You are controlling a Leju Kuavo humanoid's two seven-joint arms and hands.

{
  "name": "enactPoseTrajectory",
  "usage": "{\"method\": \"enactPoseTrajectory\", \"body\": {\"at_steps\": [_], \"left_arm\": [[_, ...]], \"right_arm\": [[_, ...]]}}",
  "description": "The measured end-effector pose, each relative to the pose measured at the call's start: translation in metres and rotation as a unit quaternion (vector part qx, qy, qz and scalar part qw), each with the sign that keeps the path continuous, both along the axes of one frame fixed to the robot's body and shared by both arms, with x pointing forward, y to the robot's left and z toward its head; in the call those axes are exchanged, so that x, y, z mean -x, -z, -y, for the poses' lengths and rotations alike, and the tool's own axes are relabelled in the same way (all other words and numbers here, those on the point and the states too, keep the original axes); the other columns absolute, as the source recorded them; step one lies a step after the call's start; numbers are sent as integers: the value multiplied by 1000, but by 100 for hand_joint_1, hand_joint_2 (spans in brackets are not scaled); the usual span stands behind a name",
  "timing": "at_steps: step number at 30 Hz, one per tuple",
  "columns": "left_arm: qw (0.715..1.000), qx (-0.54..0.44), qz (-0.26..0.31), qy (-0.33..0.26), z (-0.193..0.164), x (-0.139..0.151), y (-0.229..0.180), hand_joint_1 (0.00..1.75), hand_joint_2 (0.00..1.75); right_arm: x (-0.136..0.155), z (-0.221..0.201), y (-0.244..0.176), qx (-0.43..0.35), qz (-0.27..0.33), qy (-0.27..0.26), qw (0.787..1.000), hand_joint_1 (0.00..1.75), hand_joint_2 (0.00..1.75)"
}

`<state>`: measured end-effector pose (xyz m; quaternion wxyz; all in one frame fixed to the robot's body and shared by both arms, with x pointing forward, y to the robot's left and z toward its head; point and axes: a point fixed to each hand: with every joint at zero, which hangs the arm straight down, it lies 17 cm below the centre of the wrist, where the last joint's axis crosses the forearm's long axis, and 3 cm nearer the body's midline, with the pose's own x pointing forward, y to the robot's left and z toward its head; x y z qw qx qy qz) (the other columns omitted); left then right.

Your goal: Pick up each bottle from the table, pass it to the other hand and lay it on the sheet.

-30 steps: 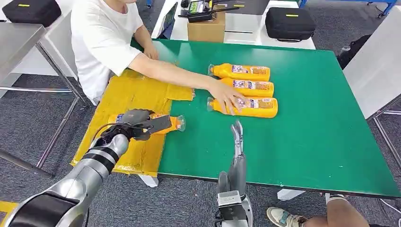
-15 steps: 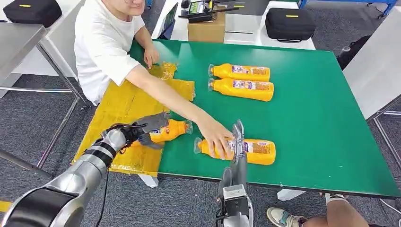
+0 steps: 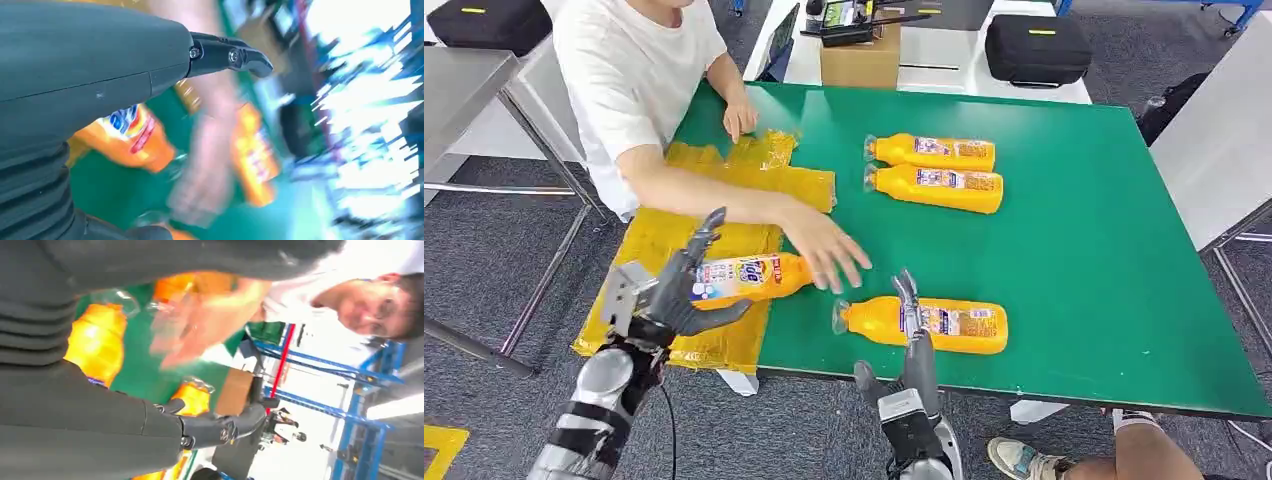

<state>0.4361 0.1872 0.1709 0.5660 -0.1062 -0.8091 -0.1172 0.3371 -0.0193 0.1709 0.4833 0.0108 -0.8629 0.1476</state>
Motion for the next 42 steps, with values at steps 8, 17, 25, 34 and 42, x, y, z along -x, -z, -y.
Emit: {"method": "enactPoseTrajectory", "body": {"at_steps": [8,17,25,34,42], "left_arm": [[989,96,90,-70,-45,48,-61,0,175],[982,119,124,-78,-42,71,-90,0,175],[980,124,133,-80,-39,82,-99,0,175],[983,99,132,-84,-36,82,-96,0,175],[983,95,136,-84,-35,83,-97,0,175]], "right_arm": [[-15,19,56,191,-25,14,981,0,175],[-79,95,79,348,-9,92,933,0,175],[-99,123,96,412,-29,119,903,0,175],[-102,138,140,426,-114,88,893,0,175],[-116,162,163,479,-158,104,857,0,175]]}}
